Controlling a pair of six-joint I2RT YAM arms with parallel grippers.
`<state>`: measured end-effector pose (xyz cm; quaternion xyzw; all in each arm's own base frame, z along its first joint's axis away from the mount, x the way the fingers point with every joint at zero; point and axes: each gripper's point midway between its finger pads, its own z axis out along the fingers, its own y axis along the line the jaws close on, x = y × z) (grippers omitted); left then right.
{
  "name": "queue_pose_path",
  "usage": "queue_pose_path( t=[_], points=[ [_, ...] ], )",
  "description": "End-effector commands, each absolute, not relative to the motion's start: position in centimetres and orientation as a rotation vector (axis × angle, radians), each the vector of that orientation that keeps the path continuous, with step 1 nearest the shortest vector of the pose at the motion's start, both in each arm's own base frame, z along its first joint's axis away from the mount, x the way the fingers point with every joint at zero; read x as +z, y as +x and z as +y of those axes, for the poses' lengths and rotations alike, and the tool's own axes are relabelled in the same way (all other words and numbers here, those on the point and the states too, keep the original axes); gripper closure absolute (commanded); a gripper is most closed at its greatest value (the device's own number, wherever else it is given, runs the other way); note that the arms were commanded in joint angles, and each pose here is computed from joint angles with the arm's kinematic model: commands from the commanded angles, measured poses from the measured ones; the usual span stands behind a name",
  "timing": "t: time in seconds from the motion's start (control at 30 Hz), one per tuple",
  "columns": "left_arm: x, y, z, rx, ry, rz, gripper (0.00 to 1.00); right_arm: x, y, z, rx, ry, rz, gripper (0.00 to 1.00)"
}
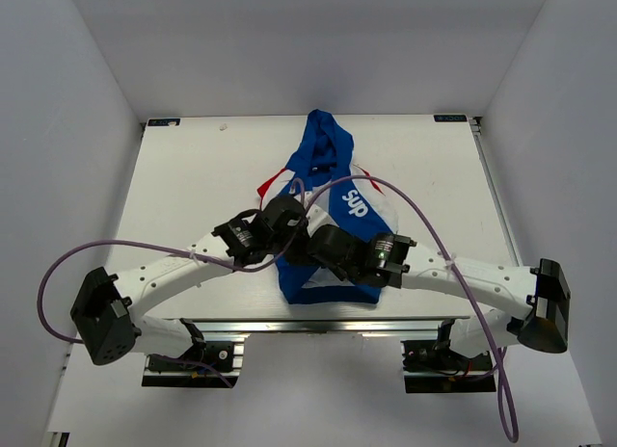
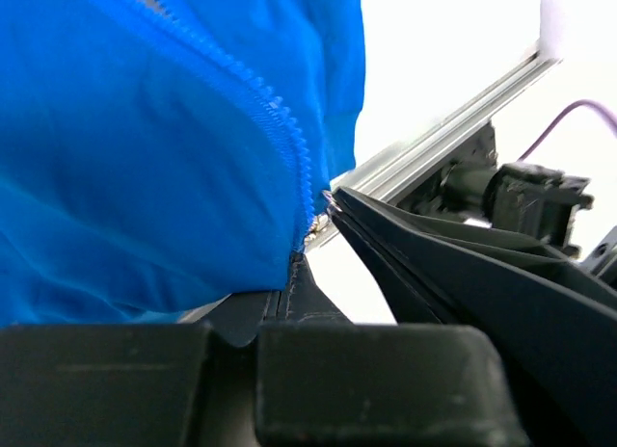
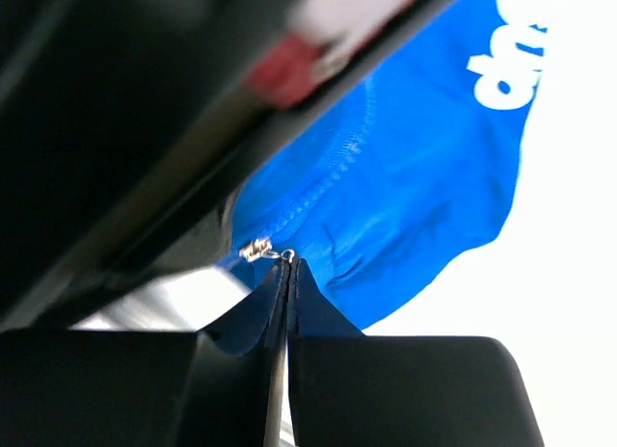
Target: Zip up the jacket
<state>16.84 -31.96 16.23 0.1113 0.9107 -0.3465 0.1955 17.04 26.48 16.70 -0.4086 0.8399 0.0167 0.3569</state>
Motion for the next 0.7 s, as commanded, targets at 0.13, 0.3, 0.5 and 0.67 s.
queue_pose_path(
  t=[0.13,0.3,0.5,0.67],
  points=[
    [14.8,14.0,-30.4,-0.908,0.439,2.655,1.00,24.0,24.5,23.1,-0.275,-0.519,1.965,1.00],
    [14.0,13.1,-30.3,-0.910,0.441,2.689,1.00,23.8,26.4,22.8,-0.258,-0.471,1.998,1.00],
    [13.2,13.5,-30.0,-0.828,0.428,2.710,1.00,22.9,26.5,24.4,-0.157,-0.608,2.031,1.00],
    [17.9,17.8,-29.3,-0.725,0.365,2.462,0.56,21.4,21.5,26.9,0.190,-0.899,2.091,1.00]
  ],
)
